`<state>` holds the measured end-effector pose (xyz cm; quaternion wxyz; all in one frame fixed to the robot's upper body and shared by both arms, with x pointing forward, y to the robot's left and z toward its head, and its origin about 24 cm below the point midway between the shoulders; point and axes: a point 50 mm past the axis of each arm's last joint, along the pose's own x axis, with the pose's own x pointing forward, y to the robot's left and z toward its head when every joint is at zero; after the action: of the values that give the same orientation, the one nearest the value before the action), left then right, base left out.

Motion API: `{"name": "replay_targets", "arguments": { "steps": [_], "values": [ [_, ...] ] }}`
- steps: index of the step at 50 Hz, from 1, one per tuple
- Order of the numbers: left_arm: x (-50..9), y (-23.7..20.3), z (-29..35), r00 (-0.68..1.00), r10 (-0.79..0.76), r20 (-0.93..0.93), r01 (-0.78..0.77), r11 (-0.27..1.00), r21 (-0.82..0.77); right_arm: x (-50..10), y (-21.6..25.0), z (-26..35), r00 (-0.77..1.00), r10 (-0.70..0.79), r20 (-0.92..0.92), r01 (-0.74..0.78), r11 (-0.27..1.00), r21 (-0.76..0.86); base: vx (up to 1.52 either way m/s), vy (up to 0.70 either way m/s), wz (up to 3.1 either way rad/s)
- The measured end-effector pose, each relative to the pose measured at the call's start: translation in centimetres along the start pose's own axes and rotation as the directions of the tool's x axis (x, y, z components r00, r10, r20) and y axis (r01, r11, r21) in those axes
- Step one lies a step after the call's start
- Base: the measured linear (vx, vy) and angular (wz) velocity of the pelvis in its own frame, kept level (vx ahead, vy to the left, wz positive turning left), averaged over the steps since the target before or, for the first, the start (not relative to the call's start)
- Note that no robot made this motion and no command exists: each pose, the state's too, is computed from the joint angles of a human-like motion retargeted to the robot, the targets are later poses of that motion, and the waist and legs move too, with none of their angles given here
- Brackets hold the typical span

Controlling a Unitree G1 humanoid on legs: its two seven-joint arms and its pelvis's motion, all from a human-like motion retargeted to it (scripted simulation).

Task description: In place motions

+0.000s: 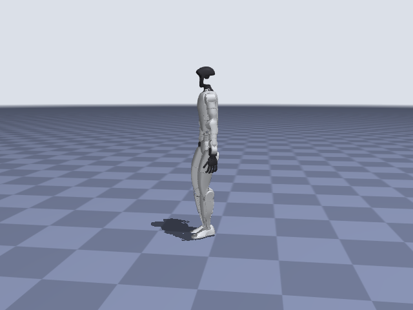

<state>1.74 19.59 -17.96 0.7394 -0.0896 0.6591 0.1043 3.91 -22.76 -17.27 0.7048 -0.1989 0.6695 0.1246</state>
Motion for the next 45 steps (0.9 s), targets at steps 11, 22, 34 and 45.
{"name": "replay_targets", "arguments": {
  "steps": [11,22,34,45],
  "values": [
    [-0.2,1.3,-0.8,0.999,0.026,-0.047,-0.024,0.999,0.040,-0.1,1.2,-2.4,0.997,-0.001,-0.075,0.001,1.000,0.006,0.10,-0.12,2.05],
    [-0.7,3.5,-2.6,0.989,0.100,-0.108,-0.106,0.993,-0.048,0.1,1.7,-1.5,0.998,0.027,-0.049,-0.028,1.000,-0.009,-0.01,-0.21,1.47],
    [-0.4,-0.9,-4.4,0.998,0.010,-0.069,-0.032,0.947,-0.320,-0.1,-0.3,-1.5,0.997,-0.049,-0.054,0.047,0.998,-0.032,-0.11,-0.06,1.57],
    [-1.4,-0.2,-8.7,0.976,0.009,-0.216,-0.072,0.956,-0.284,-0.1,3.4,-3.6,0.990,0.048,-0.133,-0.048,0.999,0.009,0.11,0.07,0.87]
  ]
}}
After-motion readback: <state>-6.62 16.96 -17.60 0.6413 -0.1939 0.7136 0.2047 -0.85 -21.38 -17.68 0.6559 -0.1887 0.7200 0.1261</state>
